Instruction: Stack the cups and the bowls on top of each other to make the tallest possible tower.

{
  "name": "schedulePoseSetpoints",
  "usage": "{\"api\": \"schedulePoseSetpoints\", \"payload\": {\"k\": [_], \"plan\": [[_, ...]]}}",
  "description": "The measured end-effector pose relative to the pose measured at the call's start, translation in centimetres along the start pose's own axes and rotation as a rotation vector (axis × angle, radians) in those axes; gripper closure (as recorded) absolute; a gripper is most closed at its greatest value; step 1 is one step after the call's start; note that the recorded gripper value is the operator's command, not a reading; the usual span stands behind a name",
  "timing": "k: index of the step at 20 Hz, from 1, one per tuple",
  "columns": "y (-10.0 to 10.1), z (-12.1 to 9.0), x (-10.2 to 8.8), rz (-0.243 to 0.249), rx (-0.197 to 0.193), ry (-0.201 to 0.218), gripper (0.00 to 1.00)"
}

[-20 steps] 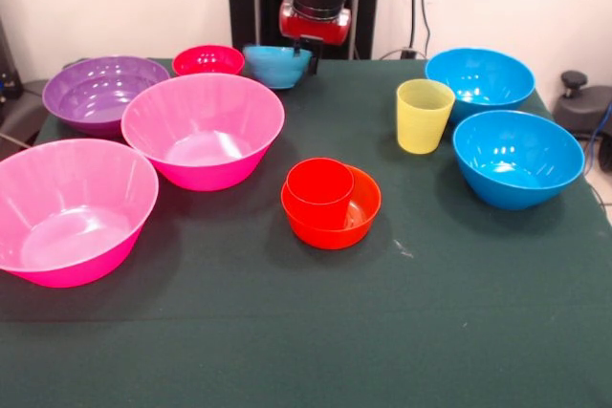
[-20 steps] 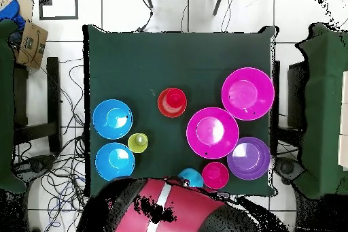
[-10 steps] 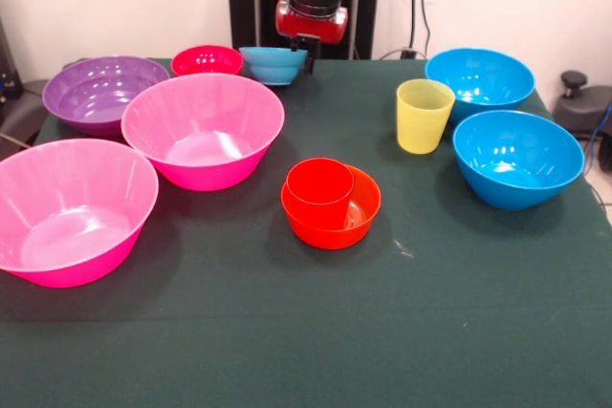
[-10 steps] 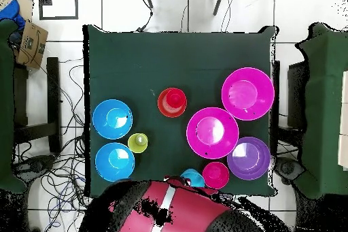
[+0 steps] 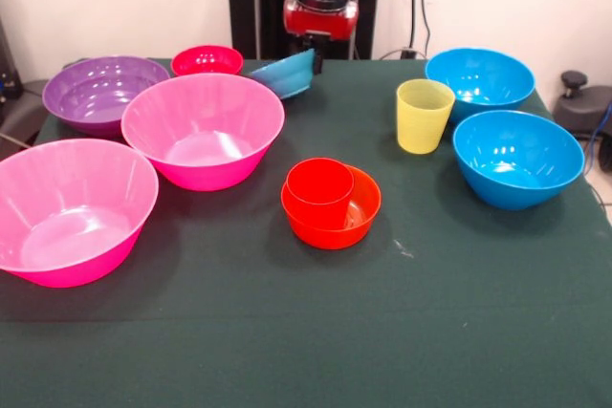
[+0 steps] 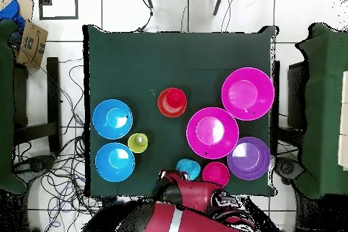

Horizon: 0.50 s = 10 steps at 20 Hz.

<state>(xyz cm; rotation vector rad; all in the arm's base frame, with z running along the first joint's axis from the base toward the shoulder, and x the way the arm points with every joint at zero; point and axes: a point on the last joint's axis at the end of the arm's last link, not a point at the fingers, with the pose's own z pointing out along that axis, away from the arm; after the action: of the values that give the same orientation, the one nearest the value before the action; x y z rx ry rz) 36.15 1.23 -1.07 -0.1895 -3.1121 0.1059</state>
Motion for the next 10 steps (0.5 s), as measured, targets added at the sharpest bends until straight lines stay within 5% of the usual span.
{"api": "schedulePoseSetpoints", "payload": {"k": [5, 10], "plan": [[1.9, -2.9, -2.0, 0.033, -0.001, 0.070, 1.00], [4.6, -6.9, -4.0, 0.057, 0.007, 0.218, 1.00]]}}
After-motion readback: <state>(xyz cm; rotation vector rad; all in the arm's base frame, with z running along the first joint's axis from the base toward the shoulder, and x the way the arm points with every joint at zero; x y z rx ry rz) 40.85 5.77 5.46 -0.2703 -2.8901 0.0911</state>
